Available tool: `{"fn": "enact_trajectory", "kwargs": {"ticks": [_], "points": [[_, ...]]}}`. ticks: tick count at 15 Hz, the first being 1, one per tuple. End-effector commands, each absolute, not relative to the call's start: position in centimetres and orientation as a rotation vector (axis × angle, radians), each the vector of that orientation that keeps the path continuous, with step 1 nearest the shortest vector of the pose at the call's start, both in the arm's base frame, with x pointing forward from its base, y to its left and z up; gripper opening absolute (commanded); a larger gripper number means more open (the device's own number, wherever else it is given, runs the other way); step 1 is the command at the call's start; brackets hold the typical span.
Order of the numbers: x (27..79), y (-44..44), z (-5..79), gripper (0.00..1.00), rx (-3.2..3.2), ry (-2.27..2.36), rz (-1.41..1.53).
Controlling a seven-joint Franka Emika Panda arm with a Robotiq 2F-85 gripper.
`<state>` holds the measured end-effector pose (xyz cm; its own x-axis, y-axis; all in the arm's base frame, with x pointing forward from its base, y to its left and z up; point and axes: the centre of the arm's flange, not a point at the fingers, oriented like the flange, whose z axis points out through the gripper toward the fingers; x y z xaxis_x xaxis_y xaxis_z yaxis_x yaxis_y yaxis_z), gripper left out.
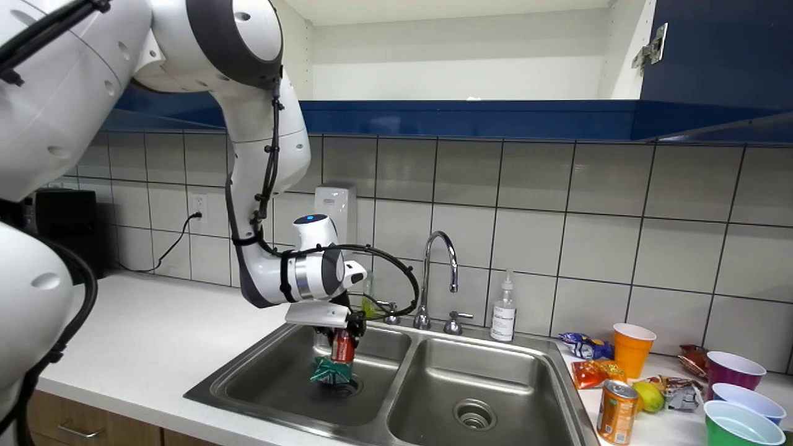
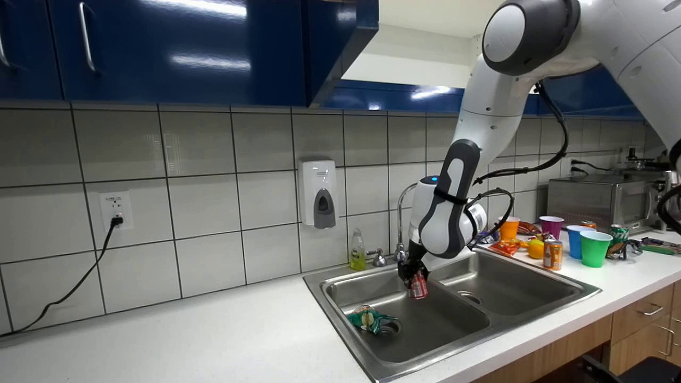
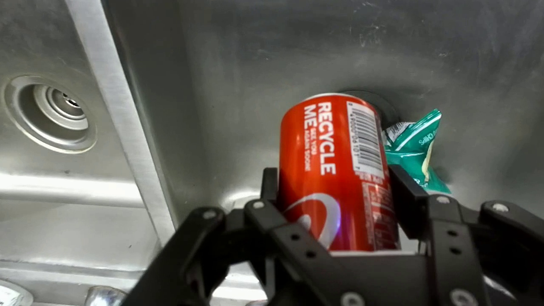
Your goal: Remove the red can from the upper cabinet and put it in the sink on the left.
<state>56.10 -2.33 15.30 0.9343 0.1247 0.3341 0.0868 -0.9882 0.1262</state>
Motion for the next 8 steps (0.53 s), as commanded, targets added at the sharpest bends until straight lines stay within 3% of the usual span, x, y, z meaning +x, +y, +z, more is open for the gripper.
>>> {"fn": "enact_trajectory", "kwargs": {"ticks": [1, 8], "points": [[56.8, -1.9, 13.9, 0.39, 2.968, 0.129, 0.592], [56.2, -1.6, 11.1, 0.39, 2.972, 0.061, 0.625]]}}
